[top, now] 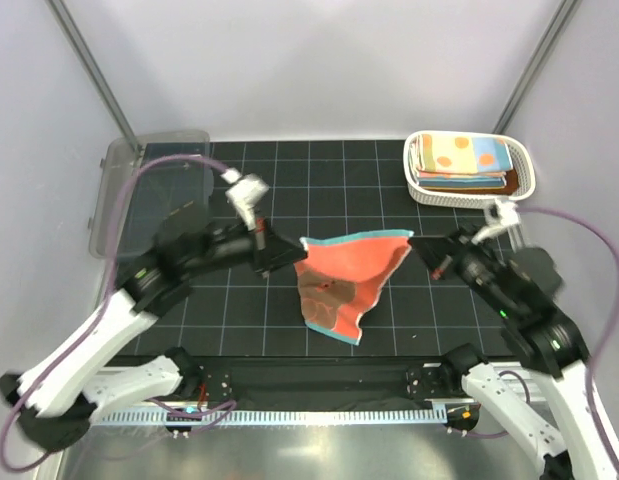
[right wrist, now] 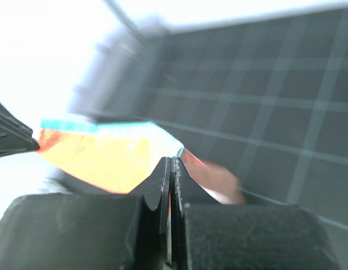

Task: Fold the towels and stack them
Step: Flatten out the crumpled towel

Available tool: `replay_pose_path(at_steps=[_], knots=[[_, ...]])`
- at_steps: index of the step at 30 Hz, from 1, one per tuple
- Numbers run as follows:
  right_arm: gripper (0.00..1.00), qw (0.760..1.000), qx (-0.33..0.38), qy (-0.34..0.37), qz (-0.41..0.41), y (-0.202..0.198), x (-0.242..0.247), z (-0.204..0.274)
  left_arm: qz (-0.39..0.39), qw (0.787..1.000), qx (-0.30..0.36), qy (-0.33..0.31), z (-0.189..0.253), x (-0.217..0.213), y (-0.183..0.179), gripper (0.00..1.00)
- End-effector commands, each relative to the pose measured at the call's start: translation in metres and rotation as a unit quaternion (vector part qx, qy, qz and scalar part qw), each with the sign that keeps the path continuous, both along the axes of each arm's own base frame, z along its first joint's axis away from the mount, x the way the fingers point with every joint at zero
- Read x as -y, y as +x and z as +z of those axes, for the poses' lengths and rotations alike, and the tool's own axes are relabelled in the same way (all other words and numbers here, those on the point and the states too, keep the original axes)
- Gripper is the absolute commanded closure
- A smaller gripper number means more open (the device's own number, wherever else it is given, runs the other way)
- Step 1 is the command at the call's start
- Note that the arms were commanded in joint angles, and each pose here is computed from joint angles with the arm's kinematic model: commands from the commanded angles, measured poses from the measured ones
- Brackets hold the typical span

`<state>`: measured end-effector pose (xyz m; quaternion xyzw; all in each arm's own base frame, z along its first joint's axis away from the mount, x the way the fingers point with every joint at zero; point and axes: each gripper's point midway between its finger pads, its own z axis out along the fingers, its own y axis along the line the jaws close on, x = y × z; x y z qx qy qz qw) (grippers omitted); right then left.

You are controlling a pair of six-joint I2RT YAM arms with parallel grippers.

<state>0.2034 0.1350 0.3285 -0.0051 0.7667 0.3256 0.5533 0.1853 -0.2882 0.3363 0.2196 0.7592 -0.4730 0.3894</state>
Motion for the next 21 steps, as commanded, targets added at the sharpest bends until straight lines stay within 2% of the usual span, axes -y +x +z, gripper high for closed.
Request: replay_pose_path(at_steps=[1,3,5,8,10,12,14,15,16,17,19,21], knots=[[0.99,0.99,0.084,0.091,0.063,-0.051,-0.005,0.064,0.062,0.993,0.0,-0.101,0.043,-0.023,-0.022,1.0],[0.99,0.985,0.121,0.114,0.055,-0.065,0.004,0.091,0.068,0.988,0.024,-0.137,0.073,-0.036,-0.035,1.0],[0.99,0.977,0.161,0.134,0.049,-0.07,0.009,0.123,0.087,0.987,0.029,-0.134,0.077,-0.039,-0.028,1.0],[0.99,0.977,0.169,0.129,0.026,-0.048,0.008,0.137,0.11,0.986,0.053,-0.116,0.088,-0.038,-0.012,1.0],[0.99,0.982,0.156,0.109,0.001,-0.019,0.005,0.134,0.137,0.984,0.065,-0.093,0.089,-0.031,0.011,1.0],[0.99,0.984,0.155,0.074,-0.047,0.014,0.011,0.13,0.168,0.982,0.073,-0.045,0.077,-0.03,0.033,1.0],[0.99,0.986,0.13,0.03,-0.101,0.062,0.013,0.119,0.23,0.97,0.084,0.007,0.07,-0.036,0.079,1.0],[0.99,0.985,0.13,0.002,-0.112,0.078,0.013,0.113,0.246,0.967,0.061,0.042,0.047,-0.032,0.104,1.0],[0.99,0.987,0.108,-0.023,-0.115,0.108,0.002,0.097,0.244,0.968,0.049,0.033,0.05,-0.041,0.126,1.0],[0.99,0.985,0.117,-0.03,-0.122,0.125,-0.001,0.098,0.245,0.968,0.042,0.016,0.051,-0.04,0.141,1.0],[0.99,0.985,0.115,-0.05,-0.122,0.159,-0.01,0.086,0.258,0.966,0.017,0.03,0.023,-0.042,0.183,1.0],[0.99,0.987,0.098,-0.057,-0.117,0.211,-0.018,0.059,0.288,0.957,0.016,0.039,0.009,-0.061,0.225,1.0]])
